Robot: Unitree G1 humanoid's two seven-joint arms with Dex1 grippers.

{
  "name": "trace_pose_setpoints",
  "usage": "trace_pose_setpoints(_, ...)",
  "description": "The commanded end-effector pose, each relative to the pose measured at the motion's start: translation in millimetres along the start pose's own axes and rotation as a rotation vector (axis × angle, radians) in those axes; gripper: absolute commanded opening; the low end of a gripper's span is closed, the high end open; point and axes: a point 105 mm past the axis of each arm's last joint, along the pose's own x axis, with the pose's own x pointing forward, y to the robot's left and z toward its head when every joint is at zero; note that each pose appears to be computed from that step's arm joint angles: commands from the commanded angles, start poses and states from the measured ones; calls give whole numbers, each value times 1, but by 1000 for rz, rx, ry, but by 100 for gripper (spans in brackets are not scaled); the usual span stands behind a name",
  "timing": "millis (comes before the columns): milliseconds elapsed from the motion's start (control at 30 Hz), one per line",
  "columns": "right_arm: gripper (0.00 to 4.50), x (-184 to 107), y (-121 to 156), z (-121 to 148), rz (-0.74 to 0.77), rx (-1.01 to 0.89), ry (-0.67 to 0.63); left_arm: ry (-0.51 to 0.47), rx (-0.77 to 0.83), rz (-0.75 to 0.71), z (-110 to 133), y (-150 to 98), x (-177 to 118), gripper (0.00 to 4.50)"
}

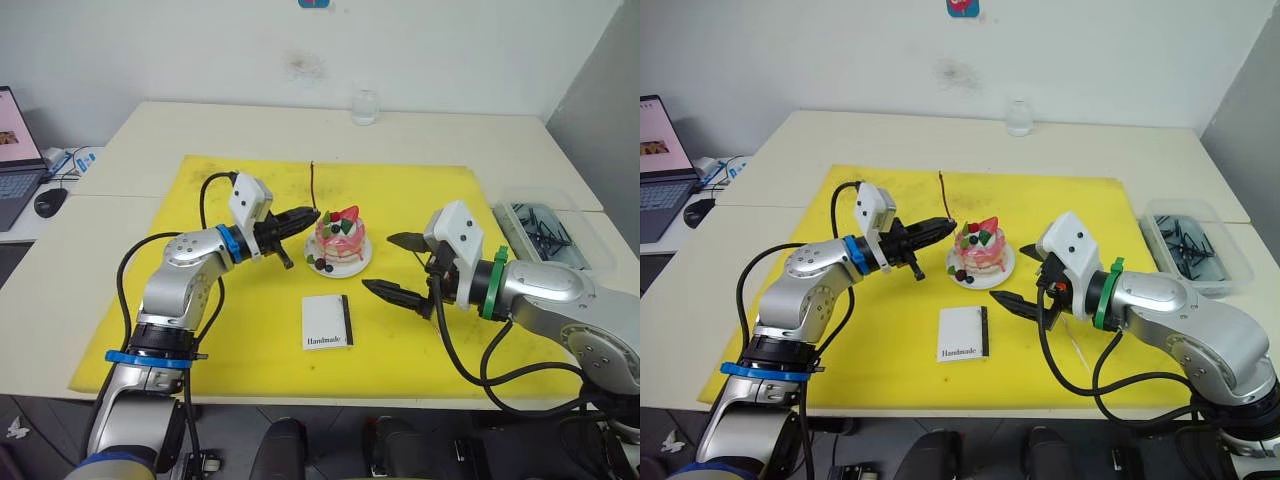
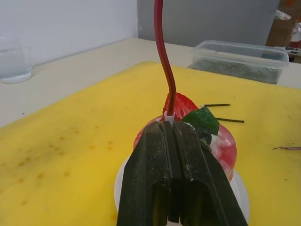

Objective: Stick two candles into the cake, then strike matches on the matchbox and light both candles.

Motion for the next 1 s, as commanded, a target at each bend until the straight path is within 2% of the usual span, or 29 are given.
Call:
trace_pose_setpoints(33, 448, -4, 2, 12, -4, -48, -39, -40, 47, 17, 11, 4, 2, 0)
trace_pose_setpoints(400, 448, -4, 4, 9, -2, -49, -26, 6, 69, 13, -9, 6, 7, 0)
trace_pose_setpoints(700, 448, -4, 5, 6, -4, -47, -18, 44, 52, -2, -26, -2, 11, 0)
trace_pose_setpoints(967, 448, -6, 4, 4, -14, -49, -9, 31, 55, 16, -21, -1, 13, 0)
trace_pose_setpoints(1000, 450, -6, 4, 4, -15, -49, -8, 25, 51, 20, -19, -1, 13, 28)
